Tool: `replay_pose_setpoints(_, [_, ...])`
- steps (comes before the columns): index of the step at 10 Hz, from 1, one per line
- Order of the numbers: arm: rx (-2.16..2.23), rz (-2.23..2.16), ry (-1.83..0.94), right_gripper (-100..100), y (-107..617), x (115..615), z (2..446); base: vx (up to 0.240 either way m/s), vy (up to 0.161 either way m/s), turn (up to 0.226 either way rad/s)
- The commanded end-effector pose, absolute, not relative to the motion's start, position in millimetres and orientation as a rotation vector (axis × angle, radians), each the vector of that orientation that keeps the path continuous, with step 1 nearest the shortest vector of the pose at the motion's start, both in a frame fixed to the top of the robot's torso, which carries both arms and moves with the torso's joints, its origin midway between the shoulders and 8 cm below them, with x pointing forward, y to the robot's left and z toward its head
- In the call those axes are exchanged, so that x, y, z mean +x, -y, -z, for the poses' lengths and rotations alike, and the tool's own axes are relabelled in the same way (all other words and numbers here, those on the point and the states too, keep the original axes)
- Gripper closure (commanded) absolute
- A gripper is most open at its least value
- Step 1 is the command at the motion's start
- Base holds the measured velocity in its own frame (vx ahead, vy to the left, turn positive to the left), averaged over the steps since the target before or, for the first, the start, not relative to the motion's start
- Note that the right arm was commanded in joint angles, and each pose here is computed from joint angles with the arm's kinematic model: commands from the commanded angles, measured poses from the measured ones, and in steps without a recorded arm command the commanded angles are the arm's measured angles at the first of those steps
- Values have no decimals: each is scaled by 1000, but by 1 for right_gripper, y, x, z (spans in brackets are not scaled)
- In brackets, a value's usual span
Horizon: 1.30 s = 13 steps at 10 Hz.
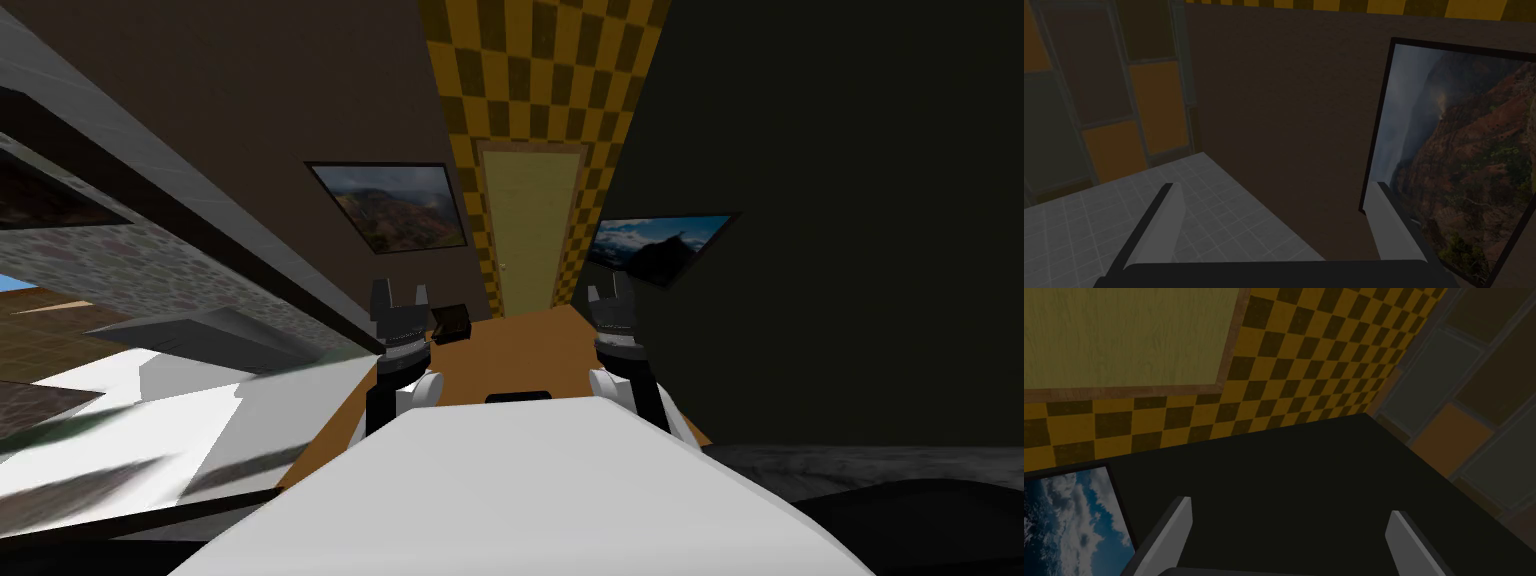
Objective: Pull the door open
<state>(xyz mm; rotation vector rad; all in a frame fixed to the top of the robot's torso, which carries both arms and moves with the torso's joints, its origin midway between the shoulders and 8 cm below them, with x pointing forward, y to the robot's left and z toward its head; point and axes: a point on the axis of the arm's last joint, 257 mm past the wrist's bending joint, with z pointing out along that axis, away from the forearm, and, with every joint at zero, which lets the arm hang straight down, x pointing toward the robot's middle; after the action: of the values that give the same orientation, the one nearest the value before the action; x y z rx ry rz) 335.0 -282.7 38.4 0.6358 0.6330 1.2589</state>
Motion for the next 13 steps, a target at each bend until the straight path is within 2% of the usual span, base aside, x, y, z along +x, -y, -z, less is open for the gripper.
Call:
replay_pose_setpoints(1, [620,-1233,-671,-100,278,343,-30,96,-24,-69])
replay_pose_setpoints(13, [466,-1003,-953,-100,241,406,49,156,53,-60])
